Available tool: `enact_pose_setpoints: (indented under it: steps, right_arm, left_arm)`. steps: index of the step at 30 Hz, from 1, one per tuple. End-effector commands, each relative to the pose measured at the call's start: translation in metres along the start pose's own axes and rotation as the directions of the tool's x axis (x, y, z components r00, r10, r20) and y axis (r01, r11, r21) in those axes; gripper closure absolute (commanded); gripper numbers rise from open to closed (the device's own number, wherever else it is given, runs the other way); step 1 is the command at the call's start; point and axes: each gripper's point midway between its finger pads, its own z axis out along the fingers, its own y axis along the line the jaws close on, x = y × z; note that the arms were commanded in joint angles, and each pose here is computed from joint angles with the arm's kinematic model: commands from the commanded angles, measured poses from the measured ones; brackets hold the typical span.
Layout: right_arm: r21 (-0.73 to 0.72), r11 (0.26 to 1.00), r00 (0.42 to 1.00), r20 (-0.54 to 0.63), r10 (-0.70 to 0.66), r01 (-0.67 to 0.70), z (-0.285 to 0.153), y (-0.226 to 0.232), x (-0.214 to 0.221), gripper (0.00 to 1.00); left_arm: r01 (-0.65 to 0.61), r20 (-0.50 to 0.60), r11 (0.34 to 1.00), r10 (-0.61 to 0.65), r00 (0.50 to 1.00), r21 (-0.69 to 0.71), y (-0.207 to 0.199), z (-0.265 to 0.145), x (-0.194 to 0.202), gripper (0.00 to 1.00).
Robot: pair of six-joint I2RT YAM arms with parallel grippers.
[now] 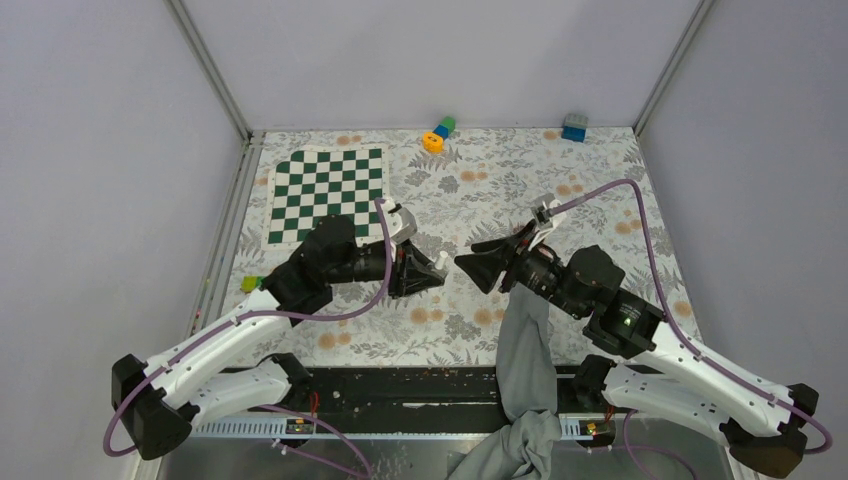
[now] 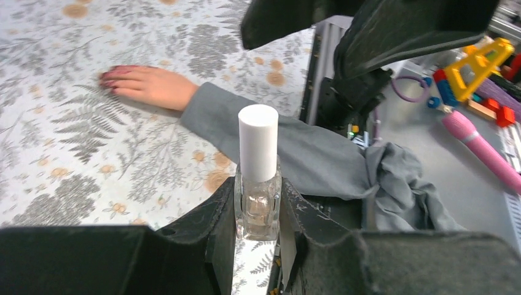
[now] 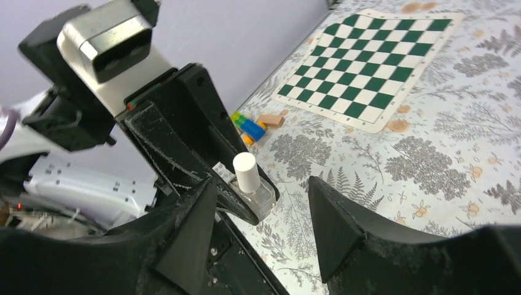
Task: Paint the nails
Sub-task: Unscrew the nail polish bottle.
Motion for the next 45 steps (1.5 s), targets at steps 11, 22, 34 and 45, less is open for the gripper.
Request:
enact_pose_setpoints:
  steps: [11,22,34,45]
  right_arm:
    - [0.085,0.972,0.976,0.029,0.216,-0.218,0.028,0.003,-0.013,0.52]
    - [0.178,0.97,0.982,-0.057,0.178,-0.166,0.052,-0.002,0.006,0.51]
    - [0.231,0.965,0.986,-0.081,0.143,-0.12,0.066,-0.008,0.016,0.61]
    - [0.078,0.996,0.998,-0.044,0.046,-0.042,0.059,0.011,0.006,1.0]
  left_arm:
    - [0.01,0.041,0.98,-0.001,0.999,-0.201,0.034,-0.001,-0.017,1.0]
    - [0.011,0.047,0.981,-0.002,0.999,-0.191,0.031,-0.001,-0.019,1.0]
    - [0.01,0.048,0.982,-0.001,0.999,-0.187,0.029,-0.002,-0.019,1.0]
    - [0.015,0.055,0.994,-0.009,0.998,-0.11,0.016,0.001,-0.023,1.0]
